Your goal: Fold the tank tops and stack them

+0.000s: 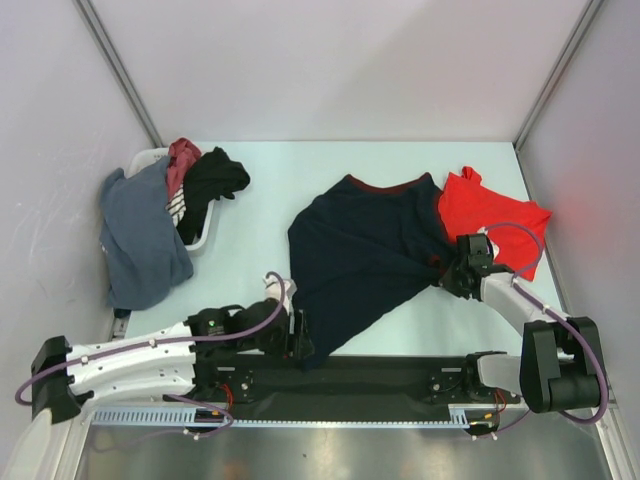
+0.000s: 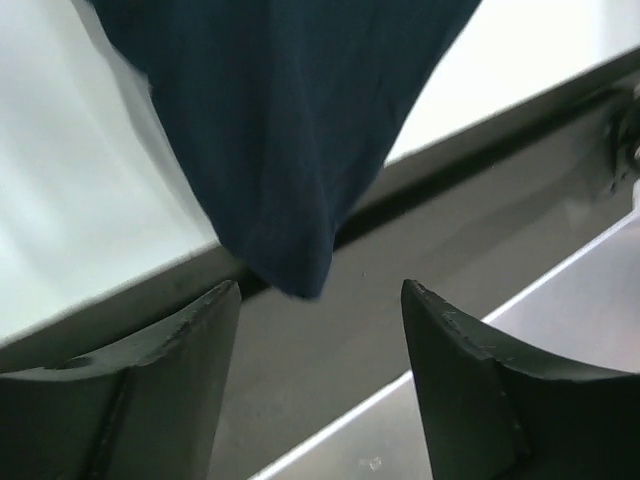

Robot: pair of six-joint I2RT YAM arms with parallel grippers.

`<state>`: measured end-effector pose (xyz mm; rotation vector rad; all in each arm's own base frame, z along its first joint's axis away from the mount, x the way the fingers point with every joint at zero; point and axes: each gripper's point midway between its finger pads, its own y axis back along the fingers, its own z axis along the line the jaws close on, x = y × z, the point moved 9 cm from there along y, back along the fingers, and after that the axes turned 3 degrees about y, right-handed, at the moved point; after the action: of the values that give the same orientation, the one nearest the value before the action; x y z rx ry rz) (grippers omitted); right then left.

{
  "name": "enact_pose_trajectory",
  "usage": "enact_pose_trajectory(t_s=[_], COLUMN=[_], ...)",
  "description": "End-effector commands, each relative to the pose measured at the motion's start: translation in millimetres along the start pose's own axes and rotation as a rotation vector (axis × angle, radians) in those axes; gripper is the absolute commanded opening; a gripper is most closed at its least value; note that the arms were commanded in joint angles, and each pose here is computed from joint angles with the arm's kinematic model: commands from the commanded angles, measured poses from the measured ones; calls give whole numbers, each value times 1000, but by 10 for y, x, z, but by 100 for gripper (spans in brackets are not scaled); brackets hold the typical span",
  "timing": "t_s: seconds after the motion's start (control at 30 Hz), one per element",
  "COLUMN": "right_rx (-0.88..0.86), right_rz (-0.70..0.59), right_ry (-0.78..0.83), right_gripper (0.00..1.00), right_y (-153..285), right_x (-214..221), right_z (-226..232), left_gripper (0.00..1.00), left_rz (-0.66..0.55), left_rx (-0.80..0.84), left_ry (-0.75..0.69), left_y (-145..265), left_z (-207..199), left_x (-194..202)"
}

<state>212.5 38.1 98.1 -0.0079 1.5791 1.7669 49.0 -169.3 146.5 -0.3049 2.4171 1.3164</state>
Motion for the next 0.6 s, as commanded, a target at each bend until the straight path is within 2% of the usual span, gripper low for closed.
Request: enact_pose_trajectory(t_s=[0.0, 0.2, 0.3, 0.57], right_rx=[-39, -53, -60, -74], right_rz=[-34, -30, -25, -17], right_ry=[17, 30, 38, 39], right_gripper=[0, 0, 0, 0], right_y=[9, 4, 2, 3], right_x=[-117, -121, -124, -119], right_z=[81, 91, 91, 96], left_gripper=[70, 66, 56, 52], left_rz=[29, 55, 58, 85], left_rx=[-69, -43, -23, -78], left_ry=[23, -21, -16, -30], left_y=[15, -11, -73, -266], left_z=[-6, -96, -87, -61], left_x=[188, 359, 391, 458])
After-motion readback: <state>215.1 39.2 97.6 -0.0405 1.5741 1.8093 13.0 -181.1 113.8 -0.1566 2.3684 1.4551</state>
